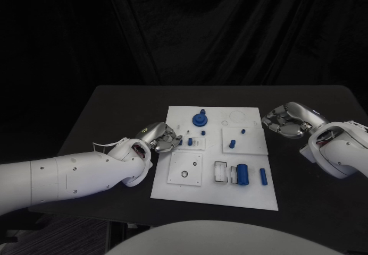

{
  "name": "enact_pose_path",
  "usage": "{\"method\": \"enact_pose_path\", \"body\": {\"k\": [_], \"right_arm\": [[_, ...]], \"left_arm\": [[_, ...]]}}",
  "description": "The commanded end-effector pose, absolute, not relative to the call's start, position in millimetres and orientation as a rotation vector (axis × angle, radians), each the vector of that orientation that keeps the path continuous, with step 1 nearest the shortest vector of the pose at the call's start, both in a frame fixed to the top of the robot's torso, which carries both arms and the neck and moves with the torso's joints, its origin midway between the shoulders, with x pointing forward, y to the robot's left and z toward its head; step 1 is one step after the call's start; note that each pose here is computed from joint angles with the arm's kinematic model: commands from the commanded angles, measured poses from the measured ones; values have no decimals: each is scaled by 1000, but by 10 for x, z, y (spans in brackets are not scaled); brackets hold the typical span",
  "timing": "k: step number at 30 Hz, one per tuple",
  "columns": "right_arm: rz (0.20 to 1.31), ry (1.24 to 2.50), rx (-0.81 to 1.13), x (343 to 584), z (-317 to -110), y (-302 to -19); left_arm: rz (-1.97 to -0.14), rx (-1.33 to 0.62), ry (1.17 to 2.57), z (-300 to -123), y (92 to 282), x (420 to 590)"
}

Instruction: Assemble the parts on the task board

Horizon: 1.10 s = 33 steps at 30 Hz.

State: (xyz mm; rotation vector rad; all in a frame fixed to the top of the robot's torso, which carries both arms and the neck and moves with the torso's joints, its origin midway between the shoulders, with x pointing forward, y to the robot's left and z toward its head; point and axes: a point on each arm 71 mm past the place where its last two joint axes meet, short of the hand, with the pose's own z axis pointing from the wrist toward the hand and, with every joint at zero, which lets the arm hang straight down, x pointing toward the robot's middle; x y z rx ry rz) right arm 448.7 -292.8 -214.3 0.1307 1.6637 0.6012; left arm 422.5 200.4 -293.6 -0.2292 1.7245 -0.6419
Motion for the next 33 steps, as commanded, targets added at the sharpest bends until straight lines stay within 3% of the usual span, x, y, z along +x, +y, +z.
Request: {"method": "enact_pose_path", "body": {"k": [1,33], "right_arm": [[591,1665,134,4483,-2156,-2932],[592,1662,133,4499,-2161,-2916]], "left_arm": [[-654,-221,1730,-2924,1968,4194],[-604,-187,1709,-2907,1925,4206]]}}
